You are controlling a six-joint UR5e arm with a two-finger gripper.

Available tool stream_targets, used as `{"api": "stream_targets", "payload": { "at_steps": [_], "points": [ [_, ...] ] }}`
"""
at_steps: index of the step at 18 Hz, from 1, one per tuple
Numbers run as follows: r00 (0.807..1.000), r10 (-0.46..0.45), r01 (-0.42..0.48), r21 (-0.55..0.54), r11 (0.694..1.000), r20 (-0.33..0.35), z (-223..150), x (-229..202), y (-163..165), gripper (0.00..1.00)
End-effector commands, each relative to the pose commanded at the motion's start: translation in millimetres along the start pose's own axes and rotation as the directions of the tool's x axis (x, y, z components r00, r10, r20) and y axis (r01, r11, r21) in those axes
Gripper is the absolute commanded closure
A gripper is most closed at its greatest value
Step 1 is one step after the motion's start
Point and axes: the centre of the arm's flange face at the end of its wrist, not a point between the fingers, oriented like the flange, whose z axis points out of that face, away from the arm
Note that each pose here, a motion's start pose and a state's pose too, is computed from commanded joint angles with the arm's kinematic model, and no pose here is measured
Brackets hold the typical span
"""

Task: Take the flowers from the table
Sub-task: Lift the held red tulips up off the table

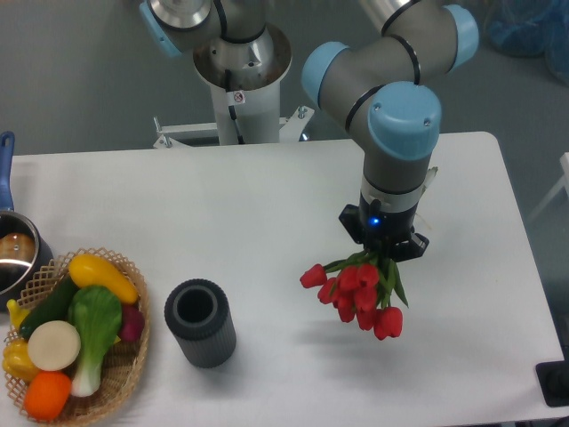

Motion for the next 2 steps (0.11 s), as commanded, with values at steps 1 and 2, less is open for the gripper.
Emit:
{"api": "stream_targets", "payload": {
  "at_steps": [1, 2],
  "points": [
    [1.000, 0.000, 0.000, 0.000, 1.000, 0.000, 0.0, 0.0, 0.0, 1.00],
    [1.000, 0.001, -0.001, 0.000, 1.000, -0.001, 0.7, 0.9, -0.6, 1.00]
  ]
}}
